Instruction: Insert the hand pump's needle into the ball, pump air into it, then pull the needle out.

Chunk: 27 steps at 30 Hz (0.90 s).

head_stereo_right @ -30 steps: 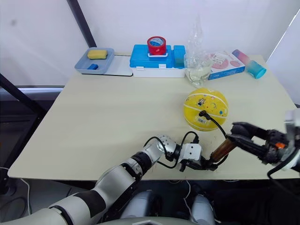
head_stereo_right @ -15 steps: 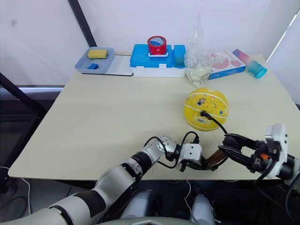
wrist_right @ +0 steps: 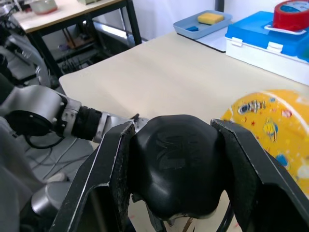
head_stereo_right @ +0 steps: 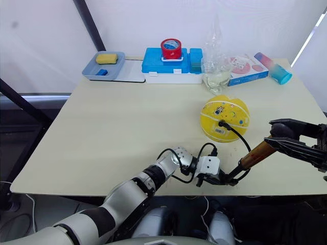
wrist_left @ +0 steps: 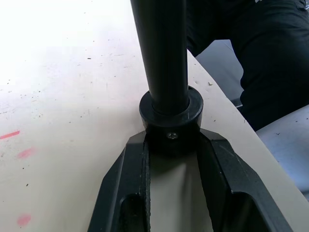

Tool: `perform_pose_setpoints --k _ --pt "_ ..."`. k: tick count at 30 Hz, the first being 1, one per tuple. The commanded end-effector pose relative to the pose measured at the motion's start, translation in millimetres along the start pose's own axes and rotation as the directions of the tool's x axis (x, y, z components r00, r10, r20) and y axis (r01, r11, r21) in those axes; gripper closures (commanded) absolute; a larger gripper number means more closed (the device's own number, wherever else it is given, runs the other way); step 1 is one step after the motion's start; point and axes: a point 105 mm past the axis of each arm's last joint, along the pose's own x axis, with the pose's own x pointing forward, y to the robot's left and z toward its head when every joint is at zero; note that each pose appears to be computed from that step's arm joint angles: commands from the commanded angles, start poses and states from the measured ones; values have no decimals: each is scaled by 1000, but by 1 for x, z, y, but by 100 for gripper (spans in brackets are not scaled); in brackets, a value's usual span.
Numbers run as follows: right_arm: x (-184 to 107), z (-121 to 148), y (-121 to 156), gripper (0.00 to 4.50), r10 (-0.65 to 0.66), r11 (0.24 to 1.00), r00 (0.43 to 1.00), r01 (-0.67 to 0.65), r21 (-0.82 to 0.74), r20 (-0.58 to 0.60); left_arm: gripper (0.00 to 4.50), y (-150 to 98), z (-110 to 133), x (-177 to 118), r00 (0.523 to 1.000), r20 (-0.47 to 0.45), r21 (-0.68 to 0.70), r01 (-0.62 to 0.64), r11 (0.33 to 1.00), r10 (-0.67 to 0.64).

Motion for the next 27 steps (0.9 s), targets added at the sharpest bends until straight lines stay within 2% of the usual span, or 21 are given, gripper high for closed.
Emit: perform_pose_setpoints --k 1,6,9,13,18,21,27 --pt "-11 26 -6 250 -77 993 996 81 -87 45 358 -27 -2 25 993 -19 -34 120 992 -120" --pt "5 -20 -6 250 -47 999 995 47 0 -92 358 -27 -2 26 993 -16 -36 117 993 -117" --pt "18 -47 -2 250 -9 999 992 16 51 -129 358 -26 -2 26 993 -18 -36 113 993 -114" --pt "30 -96 -1 250 21 994 982 0 111 -189 358 -26 -2 26 993 -21 -36 111 993 -112" --pt "41 -128 4 250 52 993 974 -28 113 -222 358 -25 -2 25 994 -22 -37 107 994 -108" --pt "43 -123 6 250 64 994 983 -48 101 -170 358 -25 -3 25 994 -23 -38 104 994 -104" --pt "26 -77 -5 250 9 1000 997 -8 14 -82 358 -25 -4 24 994 -24 -40 101 994 -102"
